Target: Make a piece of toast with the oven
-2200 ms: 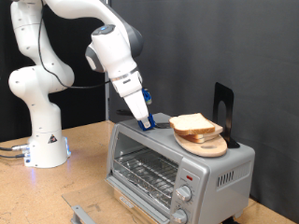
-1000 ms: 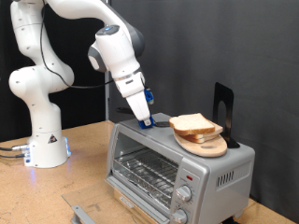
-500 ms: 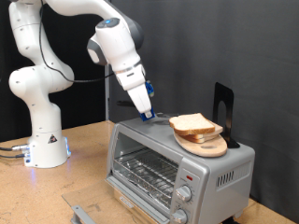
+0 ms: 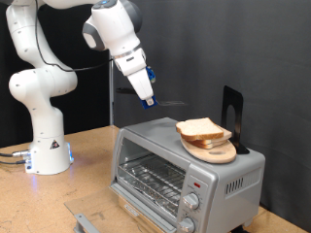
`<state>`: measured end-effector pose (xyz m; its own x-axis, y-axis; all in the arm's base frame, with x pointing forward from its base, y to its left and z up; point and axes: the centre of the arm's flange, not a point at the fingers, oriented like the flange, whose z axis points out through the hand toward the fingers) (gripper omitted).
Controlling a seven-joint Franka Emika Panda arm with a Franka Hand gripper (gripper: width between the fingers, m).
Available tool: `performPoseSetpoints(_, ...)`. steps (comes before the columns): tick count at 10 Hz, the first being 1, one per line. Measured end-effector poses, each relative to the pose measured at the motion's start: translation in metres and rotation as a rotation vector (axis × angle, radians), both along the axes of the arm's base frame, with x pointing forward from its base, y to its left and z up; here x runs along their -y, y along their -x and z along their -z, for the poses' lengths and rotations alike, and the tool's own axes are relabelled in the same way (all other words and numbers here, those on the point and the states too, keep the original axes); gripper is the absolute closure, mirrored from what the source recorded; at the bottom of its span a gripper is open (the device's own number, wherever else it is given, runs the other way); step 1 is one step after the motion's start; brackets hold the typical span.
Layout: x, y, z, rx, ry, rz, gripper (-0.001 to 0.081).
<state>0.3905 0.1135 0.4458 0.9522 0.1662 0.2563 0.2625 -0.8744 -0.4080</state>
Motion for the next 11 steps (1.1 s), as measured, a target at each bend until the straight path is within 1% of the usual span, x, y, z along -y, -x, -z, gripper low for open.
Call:
performPoseSetpoints(3, 0.015, -0.002, -0.017, 0.069, -0.174, 0.175, 0.0444)
performPoseSetpoints(4, 0.024, 0.001, -0.022, 0.069, -0.213, 0.224, 0.0444)
performPoseSetpoints(5, 0.035, 0.009, -0.023, 0.015, -0.194, 0.205, 0.0444)
performPoseSetpoints(6, 0.048, 0.019, -0.024, -0.067, -0.118, 0.143, 0.0444)
performPoseSetpoints(7, 0.058, 0.025, -0.027, -0.122, -0.057, 0.103, 0.0444)
performPoseSetpoints(8, 0.056, 0.023, -0.027, -0.098, -0.086, 0.126, 0.0443)
performPoseSetpoints(9, 0.057, 0.021, -0.025, -0.079, -0.12, 0.168, 0.0443)
performPoseSetpoints(11, 0.067, 0.017, -0.023, -0.048, -0.183, 0.259, 0.0443)
